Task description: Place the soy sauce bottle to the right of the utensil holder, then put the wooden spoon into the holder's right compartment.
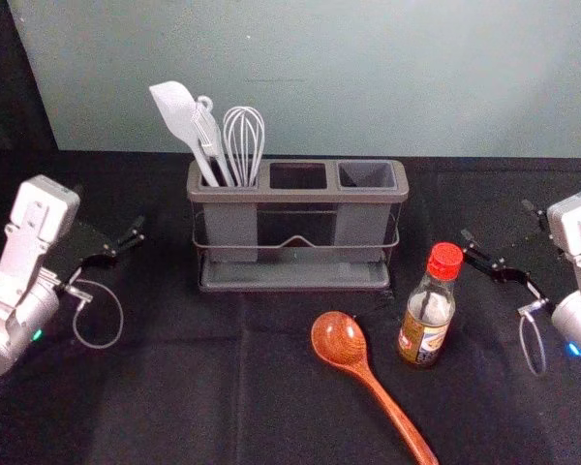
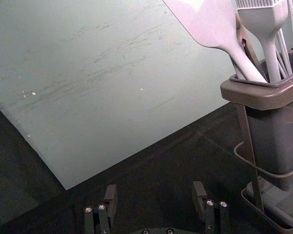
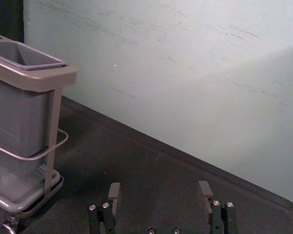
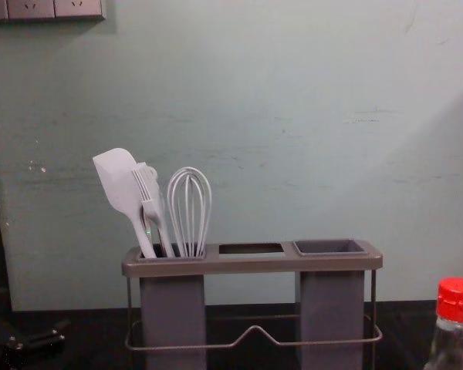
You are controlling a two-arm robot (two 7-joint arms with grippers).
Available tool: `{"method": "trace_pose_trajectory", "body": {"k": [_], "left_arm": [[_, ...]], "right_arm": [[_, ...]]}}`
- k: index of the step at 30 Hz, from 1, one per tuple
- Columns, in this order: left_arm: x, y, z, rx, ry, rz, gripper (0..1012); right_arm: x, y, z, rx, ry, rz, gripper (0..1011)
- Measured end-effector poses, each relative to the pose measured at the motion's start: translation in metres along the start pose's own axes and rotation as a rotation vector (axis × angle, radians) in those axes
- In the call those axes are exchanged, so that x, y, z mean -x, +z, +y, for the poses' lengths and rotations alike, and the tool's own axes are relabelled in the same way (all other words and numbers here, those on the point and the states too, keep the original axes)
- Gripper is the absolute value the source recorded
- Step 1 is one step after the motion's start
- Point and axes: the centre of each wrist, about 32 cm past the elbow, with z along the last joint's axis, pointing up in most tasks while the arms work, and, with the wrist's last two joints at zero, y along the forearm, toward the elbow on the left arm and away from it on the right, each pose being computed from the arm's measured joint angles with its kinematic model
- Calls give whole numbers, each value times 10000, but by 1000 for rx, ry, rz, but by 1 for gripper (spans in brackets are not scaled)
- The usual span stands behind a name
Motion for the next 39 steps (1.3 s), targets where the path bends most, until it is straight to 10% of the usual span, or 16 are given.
{"method": "trace_pose_trajectory", "body": {"k": [39], "left_arm": [[0,0,0,0,0,0,1005]], "right_arm": [[0,0,0,0,0,0,1003]]}}
